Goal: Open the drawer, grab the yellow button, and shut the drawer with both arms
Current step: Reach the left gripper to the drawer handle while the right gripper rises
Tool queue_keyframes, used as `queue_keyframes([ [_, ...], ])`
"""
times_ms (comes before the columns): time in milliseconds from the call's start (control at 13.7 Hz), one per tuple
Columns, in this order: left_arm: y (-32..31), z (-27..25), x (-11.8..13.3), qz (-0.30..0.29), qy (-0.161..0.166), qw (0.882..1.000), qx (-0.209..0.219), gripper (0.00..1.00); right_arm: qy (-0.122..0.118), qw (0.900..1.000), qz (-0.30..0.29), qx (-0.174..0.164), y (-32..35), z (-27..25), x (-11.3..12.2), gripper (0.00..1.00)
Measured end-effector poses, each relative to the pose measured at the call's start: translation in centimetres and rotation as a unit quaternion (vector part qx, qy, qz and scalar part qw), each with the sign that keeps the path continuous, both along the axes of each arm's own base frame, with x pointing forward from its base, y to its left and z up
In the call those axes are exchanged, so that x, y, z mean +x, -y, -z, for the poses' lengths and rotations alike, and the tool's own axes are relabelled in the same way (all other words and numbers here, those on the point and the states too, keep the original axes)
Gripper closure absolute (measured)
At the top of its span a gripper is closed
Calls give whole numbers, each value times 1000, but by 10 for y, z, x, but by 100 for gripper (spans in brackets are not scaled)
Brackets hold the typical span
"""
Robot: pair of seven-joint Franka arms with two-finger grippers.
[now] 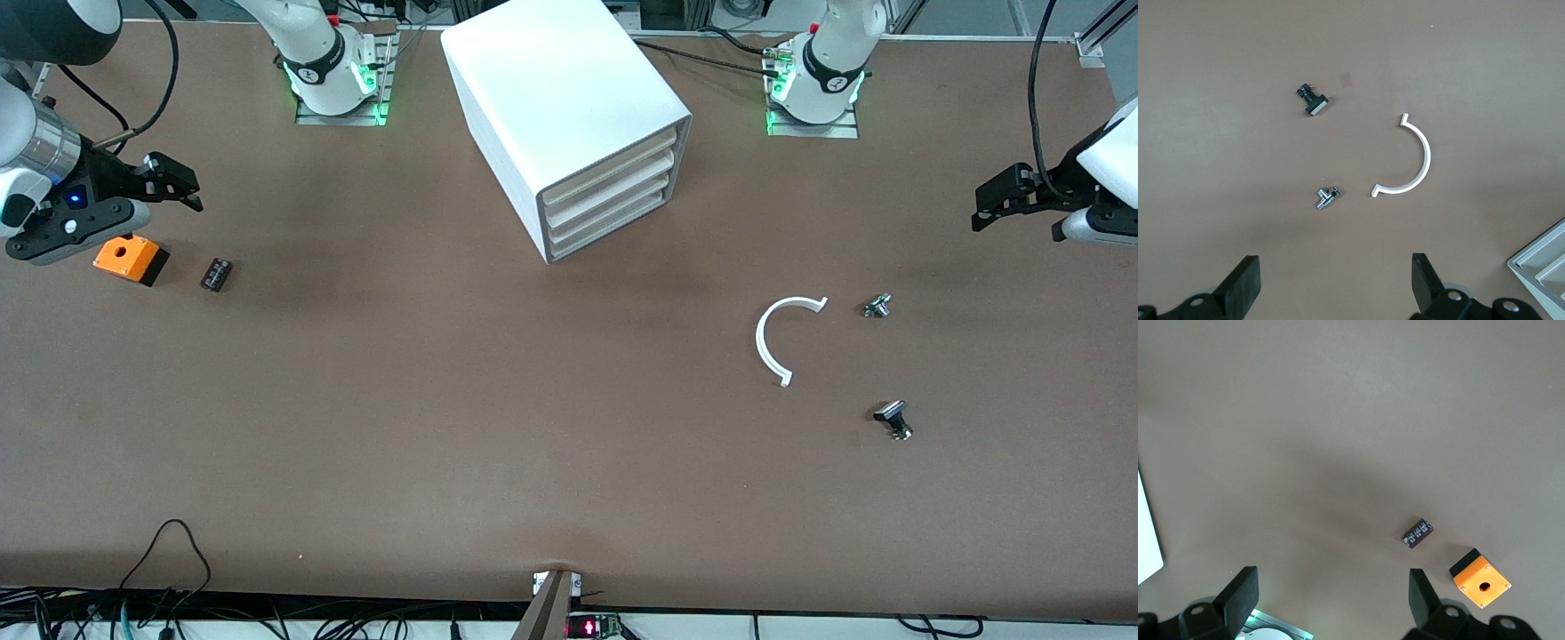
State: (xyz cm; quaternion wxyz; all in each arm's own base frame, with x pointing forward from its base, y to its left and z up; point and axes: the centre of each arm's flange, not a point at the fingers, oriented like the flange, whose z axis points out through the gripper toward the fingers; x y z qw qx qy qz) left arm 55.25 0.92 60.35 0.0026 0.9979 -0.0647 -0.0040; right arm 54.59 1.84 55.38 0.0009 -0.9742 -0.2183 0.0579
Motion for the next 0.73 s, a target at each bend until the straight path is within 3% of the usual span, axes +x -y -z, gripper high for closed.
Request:
queue_keyframes([
  [218,10,-3,0,10,3,1000,0,0,0,1000,-1,2,-2,0,0,0],
  [364,13,-5,1,13,5,1000,0,0,0,1000,-9,22,-19,-1,-1,0],
  [510,11,-1,3,11,2,1000,-1,0,-1,998,-39,43,-59,-3,-5,0],
  [728,7,17,10,10,-15,1000,-4,0,7,995,-89,44,-123,-13,-16,0],
])
